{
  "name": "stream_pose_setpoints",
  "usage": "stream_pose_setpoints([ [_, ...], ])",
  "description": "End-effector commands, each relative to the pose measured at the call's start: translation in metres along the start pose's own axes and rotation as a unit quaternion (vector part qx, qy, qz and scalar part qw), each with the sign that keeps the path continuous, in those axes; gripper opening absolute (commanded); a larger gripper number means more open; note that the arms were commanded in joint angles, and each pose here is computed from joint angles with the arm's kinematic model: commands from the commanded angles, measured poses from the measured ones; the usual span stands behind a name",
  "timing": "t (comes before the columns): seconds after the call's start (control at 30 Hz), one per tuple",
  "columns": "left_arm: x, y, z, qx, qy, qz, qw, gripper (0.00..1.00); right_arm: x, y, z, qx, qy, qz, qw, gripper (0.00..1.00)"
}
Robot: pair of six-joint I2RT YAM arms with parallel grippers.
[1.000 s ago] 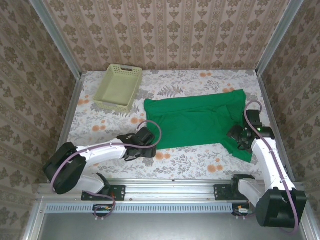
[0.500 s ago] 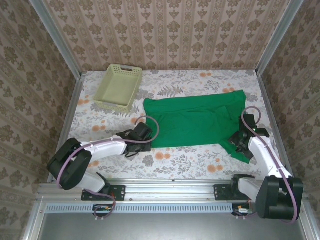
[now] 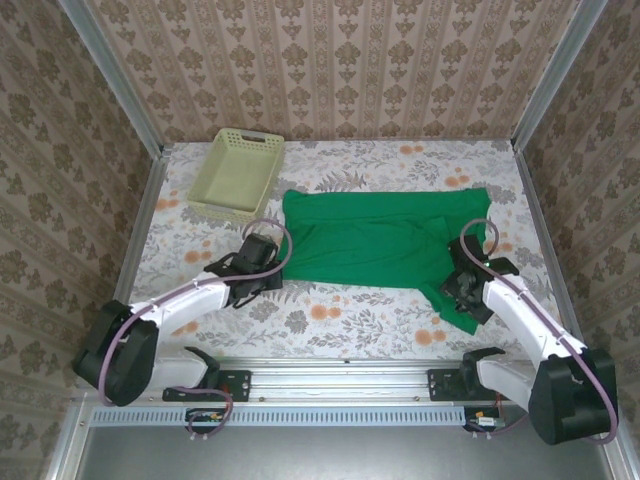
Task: Fold the inside-out t-shirt
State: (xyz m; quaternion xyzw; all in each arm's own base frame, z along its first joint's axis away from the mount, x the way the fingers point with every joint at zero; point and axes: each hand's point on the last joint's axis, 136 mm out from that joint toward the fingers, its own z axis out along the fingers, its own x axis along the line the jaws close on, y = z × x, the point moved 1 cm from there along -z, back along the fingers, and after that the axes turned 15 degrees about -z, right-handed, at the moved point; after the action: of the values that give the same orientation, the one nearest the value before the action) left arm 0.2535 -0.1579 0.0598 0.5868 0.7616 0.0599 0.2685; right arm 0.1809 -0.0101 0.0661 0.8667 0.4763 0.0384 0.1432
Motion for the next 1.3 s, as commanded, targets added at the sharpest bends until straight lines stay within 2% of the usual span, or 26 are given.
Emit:
stream_pose_setpoints([
  [0.0,0.017,0.007,-0.002,-0.006,0.055,0.02,0.998,0.0,-0.018,-0.019,0.0,0.002,-0.035,0.036,0.999,0.77],
  [0.2,0.017,0.007,0.001,-0.003,0.043,0.011,0.999,0.0,-0.011,-0.033,0.007,0.018,-0.029,0.043,0.998,0.74],
  [0.3,0.017,0.007,0.0,-0.004,0.041,0.009,0.999,0.0,-0.005,-0.035,0.006,0.013,-0.025,0.043,0.999,0.61],
  [0.37,0.019,0.007,0.0,-0.008,0.043,0.006,0.999,0.0,-0.005,-0.035,0.006,0.013,-0.04,0.039,0.998,0.59],
  [0.5,0.021,0.008,0.0,-0.013,0.044,-0.001,0.999,0.0,0.013,-0.039,0.023,0.034,-0.021,0.036,0.999,0.55],
  [0.73,0.025,0.008,-0.001,-0.011,0.048,-0.003,0.999,0.0,0.039,-0.023,0.029,0.021,-0.004,0.021,1.0,0.53],
  [1.03,0.026,0.012,-0.01,-0.025,0.045,-0.013,0.999,0.0,0.096,0.013,0.032,0.009,0.039,-0.026,0.999,0.54],
  [1.1,0.026,0.012,-0.01,-0.024,0.045,-0.011,0.999,0.0,0.095,0.016,0.029,0.007,0.027,-0.032,0.999,0.54],
  [1.27,0.028,0.011,-0.01,-0.02,0.051,-0.011,0.998,0.0,0.056,0.015,0.006,-0.038,-0.005,-0.004,0.999,0.54],
])
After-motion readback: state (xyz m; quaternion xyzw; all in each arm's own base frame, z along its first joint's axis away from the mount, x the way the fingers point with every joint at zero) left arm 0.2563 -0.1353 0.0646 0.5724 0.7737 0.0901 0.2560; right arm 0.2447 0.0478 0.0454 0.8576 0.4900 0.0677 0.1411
